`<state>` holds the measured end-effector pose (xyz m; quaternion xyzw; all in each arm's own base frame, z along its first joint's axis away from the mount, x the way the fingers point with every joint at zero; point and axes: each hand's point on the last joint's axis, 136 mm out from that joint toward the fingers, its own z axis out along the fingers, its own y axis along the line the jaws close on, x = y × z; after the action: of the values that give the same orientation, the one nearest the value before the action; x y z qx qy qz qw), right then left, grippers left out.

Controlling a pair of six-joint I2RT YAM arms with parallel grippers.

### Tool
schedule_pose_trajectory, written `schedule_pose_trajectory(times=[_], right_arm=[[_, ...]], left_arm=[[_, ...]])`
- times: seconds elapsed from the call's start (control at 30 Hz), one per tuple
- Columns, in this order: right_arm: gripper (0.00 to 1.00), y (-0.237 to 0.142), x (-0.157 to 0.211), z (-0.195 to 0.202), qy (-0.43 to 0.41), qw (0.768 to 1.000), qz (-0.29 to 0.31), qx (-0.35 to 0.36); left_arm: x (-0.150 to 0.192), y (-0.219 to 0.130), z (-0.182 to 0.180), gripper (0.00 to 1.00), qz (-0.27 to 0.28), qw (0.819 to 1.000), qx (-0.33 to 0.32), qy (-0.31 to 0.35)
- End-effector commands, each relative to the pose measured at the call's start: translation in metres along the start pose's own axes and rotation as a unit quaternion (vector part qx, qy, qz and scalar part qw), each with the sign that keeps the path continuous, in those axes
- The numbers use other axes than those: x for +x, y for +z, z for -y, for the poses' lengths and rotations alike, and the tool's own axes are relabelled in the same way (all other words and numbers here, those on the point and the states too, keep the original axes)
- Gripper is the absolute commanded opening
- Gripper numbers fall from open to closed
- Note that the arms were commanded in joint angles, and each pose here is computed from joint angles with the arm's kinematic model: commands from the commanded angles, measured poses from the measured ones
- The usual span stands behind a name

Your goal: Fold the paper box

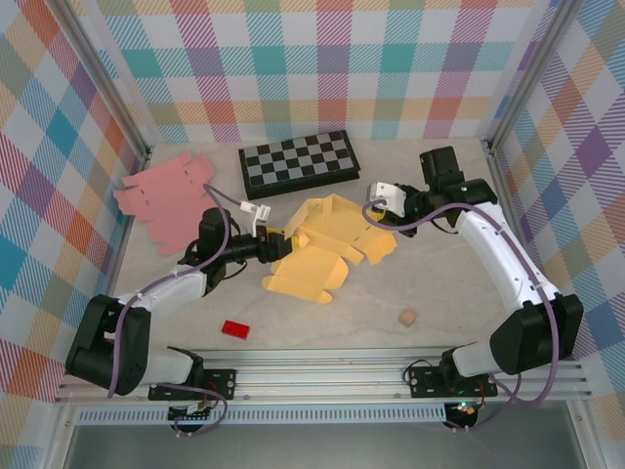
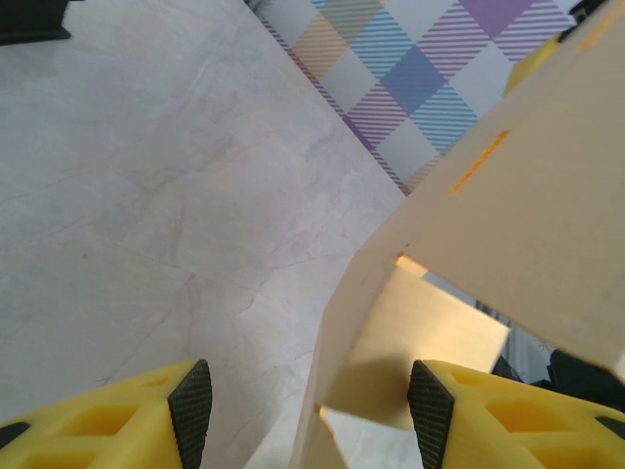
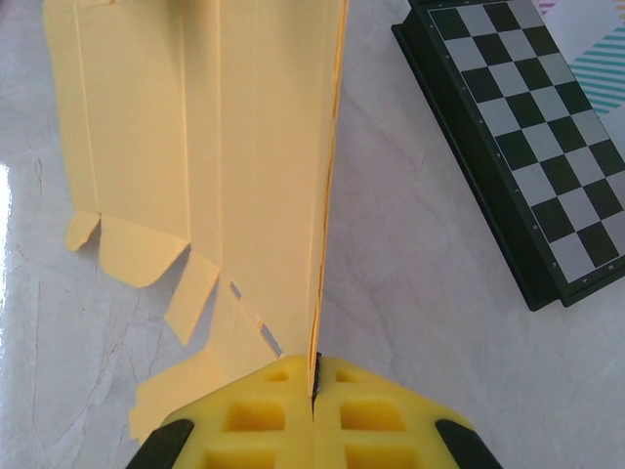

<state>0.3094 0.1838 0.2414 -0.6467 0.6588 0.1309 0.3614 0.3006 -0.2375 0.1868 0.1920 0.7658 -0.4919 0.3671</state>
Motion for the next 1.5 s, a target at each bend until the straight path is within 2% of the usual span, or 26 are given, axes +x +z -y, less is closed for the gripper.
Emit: schedule_pose_trajectory(times=[0.0,0.13,0.3,0.47,0.57,0.7,0.73,0.77,0.87,0.9,0.93,1.07,1.2,1.33,1.47], right_arm=[[0.00,-0.004,-0.016,-0.002,-0.002,0.999,0.036,-0.016],[0.00,-0.003,-0.016,-0.003,0.001,0.999,0.037,-0.021],[0.00,-0.003,-0.017,-0.003,0.002,0.999,0.039,-0.025],[0.00,-0.001,-0.016,-0.003,0.002,0.999,0.038,-0.027],[0.00,0.000,-0.015,-0.004,0.000,0.999,0.036,-0.028],[0.00,0.001,-0.013,-0.005,-0.003,0.999,0.034,-0.030],[0.00,0.001,-0.013,-0.004,-0.005,0.999,0.033,-0.029],[0.00,0.001,-0.013,-0.004,-0.005,0.999,0.033,-0.028],[0.00,0.001,-0.008,-0.001,-0.008,1.000,0.022,-0.018],[0.00,0.002,-0.006,0.000,-0.008,1.000,0.015,-0.011],[0.00,0.002,-0.003,0.003,-0.010,1.000,0.009,-0.001],[0.00,0.003,0.006,0.008,-0.036,0.998,-0.033,0.036],[0.00,0.009,0.013,0.004,-0.076,0.993,-0.086,0.040],[0.00,0.020,0.009,-0.003,-0.100,0.990,-0.097,0.029],[0.00,0.032,0.007,-0.004,-0.125,0.986,-0.106,0.039]], left_arm=[[-0.009,0.006,0.025,0.58,-0.010,0.999,0.041,0.033],[-0.011,0.008,0.031,0.57,-0.018,0.998,0.045,0.044],[-0.011,0.013,0.037,0.47,-0.030,0.997,0.060,0.046],[-0.013,0.015,0.041,0.31,-0.039,0.996,0.061,0.051],[-0.013,0.015,0.040,0.14,-0.042,0.996,0.055,0.056],[-0.012,0.015,0.040,0.03,-0.043,0.996,0.053,0.059],[-0.012,0.015,0.040,0.04,-0.041,0.996,0.051,0.059],[-0.012,0.014,0.039,0.09,-0.040,0.996,0.048,0.059],[-0.017,0.011,0.037,0.51,-0.027,0.997,0.029,0.062],[-0.019,0.009,0.037,0.60,-0.022,0.997,0.022,0.064],[-0.022,0.006,0.039,0.63,-0.016,0.998,0.014,0.067],[-0.029,-0.010,0.046,0.66,0.018,0.996,-0.025,0.078],[-0.031,-0.033,0.064,0.66,0.055,0.993,-0.049,0.095],[-0.025,-0.054,0.068,0.66,0.077,0.988,-0.079,0.108],[-0.023,-0.068,0.053,0.66,0.112,0.981,-0.126,0.095]])
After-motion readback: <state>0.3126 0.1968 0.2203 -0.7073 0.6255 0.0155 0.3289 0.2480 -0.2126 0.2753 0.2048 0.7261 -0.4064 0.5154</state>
